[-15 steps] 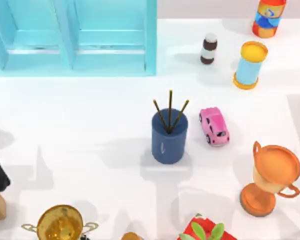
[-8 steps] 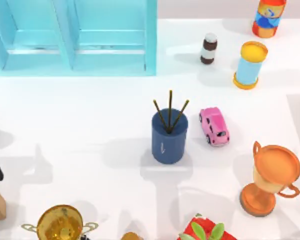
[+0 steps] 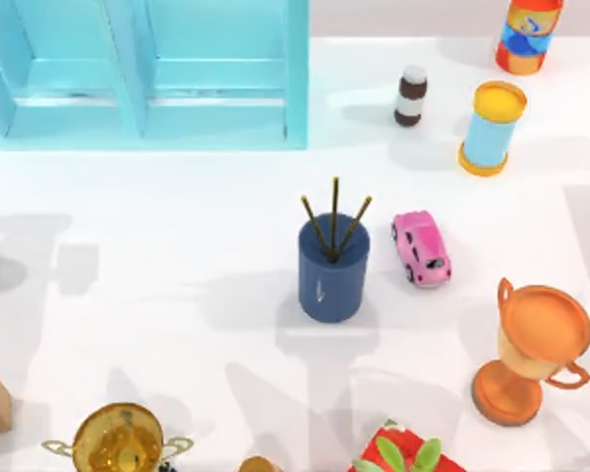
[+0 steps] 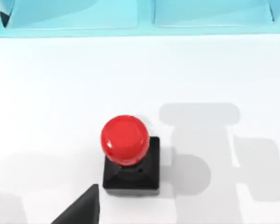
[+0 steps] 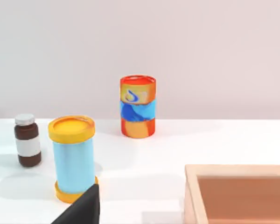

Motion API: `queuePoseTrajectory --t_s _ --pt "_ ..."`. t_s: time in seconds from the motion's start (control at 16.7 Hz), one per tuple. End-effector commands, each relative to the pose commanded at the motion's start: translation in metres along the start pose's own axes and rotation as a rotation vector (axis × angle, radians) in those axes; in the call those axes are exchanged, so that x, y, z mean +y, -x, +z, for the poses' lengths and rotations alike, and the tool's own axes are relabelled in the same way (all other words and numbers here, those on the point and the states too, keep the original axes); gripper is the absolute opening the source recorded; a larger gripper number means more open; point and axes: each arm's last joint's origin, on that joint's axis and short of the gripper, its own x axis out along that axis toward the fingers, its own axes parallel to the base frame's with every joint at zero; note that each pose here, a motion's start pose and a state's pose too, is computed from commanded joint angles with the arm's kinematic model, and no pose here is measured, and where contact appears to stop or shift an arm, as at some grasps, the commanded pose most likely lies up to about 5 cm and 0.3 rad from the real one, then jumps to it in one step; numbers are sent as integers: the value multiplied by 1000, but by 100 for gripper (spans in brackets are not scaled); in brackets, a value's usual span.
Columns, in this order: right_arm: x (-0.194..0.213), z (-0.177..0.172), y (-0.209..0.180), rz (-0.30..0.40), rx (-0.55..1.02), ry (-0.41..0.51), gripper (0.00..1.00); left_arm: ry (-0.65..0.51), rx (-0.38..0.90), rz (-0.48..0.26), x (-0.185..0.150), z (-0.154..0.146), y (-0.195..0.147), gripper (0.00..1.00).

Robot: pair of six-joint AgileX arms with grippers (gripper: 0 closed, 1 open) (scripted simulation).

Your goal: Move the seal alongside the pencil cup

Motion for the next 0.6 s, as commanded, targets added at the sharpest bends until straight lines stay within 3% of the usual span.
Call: queuePoseTrajectory --t_s 0.3,0.6 --pt "0 0 0 0 0 0 100 -13 453 -28 22 60 -70 100" --pt "0 0 0 0 0 0 100 -12 740 -66 44 89 -136 100"
